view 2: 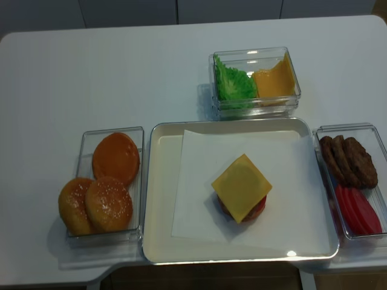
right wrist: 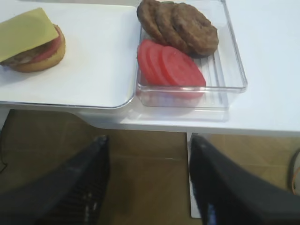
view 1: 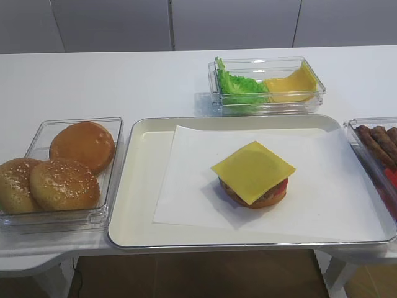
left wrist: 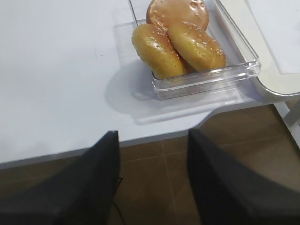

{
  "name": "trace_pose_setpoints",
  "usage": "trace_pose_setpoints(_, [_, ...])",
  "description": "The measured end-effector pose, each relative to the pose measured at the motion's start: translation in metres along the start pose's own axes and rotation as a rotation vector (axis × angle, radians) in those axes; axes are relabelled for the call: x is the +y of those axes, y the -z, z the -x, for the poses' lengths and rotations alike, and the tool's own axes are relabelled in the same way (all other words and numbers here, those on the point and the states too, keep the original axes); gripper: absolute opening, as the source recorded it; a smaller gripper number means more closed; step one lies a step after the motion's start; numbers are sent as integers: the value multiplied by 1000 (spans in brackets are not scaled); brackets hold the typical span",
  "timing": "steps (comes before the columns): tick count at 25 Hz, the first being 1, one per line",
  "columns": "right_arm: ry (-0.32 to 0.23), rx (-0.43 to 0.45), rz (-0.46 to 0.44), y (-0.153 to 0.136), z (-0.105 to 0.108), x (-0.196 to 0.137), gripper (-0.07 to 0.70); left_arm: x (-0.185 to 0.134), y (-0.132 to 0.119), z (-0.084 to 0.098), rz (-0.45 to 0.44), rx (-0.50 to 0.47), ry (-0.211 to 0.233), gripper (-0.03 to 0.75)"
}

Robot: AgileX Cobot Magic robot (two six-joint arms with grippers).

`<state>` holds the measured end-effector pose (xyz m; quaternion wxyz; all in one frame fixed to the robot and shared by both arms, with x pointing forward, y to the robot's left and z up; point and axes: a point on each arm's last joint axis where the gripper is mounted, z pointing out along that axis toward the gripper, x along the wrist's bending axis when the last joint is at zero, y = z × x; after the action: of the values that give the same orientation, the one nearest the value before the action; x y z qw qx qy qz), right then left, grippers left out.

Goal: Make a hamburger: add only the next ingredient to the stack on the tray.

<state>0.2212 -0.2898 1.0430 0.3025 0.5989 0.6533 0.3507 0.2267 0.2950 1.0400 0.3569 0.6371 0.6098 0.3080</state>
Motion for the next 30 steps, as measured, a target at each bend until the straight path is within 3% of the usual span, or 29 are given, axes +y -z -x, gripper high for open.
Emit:
trace_pose_setpoints(9, [12, 17, 43, -9, -1, 1, 407, 0, 0, 0, 0, 0, 0, 351])
trace_pose_setpoints(30, [40, 78, 42, -8, -1, 1, 407, 0, 0, 0, 0, 0, 0, 351])
